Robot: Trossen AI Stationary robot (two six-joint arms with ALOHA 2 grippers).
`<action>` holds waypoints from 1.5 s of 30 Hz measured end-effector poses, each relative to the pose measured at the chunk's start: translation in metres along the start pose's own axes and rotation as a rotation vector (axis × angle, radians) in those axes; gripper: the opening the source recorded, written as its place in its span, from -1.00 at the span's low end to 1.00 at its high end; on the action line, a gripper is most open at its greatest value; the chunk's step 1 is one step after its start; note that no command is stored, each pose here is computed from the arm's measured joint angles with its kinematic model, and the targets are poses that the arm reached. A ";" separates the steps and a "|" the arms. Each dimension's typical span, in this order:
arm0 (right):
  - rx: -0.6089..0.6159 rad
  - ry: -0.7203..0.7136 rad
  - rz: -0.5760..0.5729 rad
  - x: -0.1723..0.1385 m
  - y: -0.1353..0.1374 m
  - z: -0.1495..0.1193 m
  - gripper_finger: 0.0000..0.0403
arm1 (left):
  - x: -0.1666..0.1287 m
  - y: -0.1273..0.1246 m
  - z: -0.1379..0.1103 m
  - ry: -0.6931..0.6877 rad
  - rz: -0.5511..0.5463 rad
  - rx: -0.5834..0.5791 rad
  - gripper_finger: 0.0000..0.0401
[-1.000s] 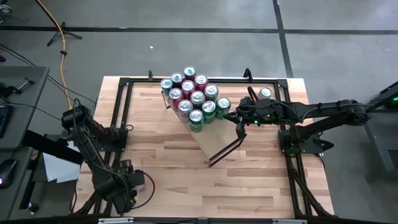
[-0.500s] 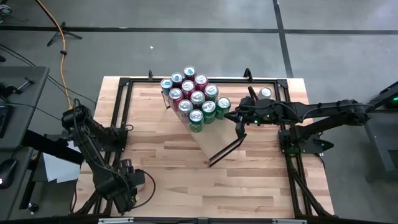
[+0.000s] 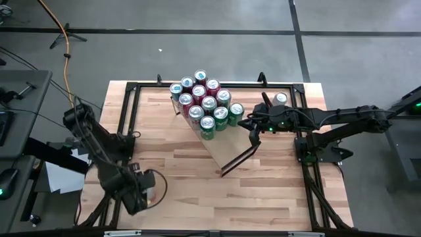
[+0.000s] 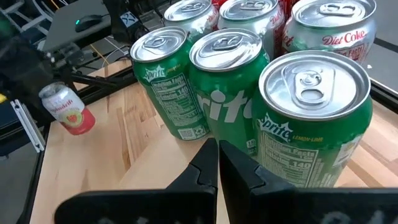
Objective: Place canned beverage on shelf
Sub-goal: Put the bottom pink soda can on the shelf
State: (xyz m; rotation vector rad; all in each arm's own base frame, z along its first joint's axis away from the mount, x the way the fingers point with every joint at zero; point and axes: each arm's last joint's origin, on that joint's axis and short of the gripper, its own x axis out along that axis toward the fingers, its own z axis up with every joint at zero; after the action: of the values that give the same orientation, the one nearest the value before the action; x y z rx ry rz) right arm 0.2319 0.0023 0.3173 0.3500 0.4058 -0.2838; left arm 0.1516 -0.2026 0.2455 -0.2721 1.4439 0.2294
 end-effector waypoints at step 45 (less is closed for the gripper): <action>0.162 -0.120 0.641 0.003 0.050 0.021 0.95 | -0.165 0.059 0.180 -0.618 -0.045 0.351 -0.01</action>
State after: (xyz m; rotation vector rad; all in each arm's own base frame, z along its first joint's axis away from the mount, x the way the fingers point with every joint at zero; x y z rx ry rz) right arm 0.2581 0.0387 0.3480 0.5978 0.1367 0.2904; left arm 0.2836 -0.0875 0.4259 0.0570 0.8424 0.0126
